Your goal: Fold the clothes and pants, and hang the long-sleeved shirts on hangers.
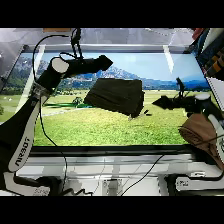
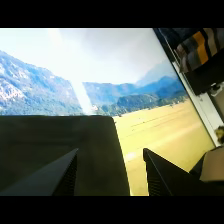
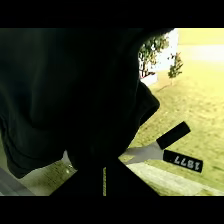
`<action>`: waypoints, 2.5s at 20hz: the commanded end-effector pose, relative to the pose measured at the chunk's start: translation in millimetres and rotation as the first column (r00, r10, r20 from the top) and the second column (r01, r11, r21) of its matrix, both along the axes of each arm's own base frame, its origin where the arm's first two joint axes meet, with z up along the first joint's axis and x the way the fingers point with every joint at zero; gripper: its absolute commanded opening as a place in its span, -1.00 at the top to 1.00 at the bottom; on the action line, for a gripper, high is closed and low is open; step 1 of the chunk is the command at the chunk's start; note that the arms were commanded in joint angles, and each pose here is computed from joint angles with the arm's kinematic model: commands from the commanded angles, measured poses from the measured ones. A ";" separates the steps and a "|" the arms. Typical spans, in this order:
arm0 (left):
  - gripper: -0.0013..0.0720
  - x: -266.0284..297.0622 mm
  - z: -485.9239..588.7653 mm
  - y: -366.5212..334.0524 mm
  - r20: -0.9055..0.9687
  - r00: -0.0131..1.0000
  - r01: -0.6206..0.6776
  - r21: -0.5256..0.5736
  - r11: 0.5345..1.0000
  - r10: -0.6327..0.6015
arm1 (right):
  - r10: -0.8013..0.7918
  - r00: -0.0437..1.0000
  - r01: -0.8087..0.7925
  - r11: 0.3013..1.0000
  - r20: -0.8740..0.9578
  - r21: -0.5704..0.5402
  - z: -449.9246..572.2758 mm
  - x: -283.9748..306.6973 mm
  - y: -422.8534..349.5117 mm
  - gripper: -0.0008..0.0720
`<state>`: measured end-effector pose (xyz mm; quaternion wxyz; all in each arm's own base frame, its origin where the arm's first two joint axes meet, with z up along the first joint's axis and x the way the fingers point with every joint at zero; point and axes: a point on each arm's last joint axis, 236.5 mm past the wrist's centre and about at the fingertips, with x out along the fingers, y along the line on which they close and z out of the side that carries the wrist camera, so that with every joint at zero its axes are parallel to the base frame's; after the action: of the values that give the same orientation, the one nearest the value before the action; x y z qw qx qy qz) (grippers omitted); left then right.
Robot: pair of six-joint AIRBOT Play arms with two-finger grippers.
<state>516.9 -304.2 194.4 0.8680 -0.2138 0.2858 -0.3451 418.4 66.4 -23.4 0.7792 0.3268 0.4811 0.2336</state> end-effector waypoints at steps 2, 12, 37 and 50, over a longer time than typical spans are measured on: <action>-0.25 -2.7 3.9 -0.7 0.004 1.000 0.006 -0.001 1.000 -0.006 | -0.215 0.975 0.218 0.975 -0.060 0.049 -34.0 -15.6 -5.6 -0.76; -0.25 -8.5 3.9 -10.1 0.004 1.000 0.025 -0.002 1.000 -0.025 | -0.314 0.901 0.386 0.896 -0.300 0.219 -62.2 9.8 61.3 -0.91; -0.25 -11.5 1.4 -11.0 -0.007 0.999 0.037 0.004 0.999 -0.037 | -0.010 0.998 0.020 0.984 -0.054 0.179 4.5 87.6 113.4 -0.92; -0.25 -11.4 1.4 -11.0 -0.007 0.999 0.037 0.005 0.999 -0.037 | -0.013 0.991 0.043 0.972 -0.131 0.231 7.4 80.1 103.8 -0.92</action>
<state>505.6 -315.3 195.0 0.8608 -0.2079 0.2942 -0.3595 501.1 172.7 -17.1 0.7122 0.4336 0.4907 0.2531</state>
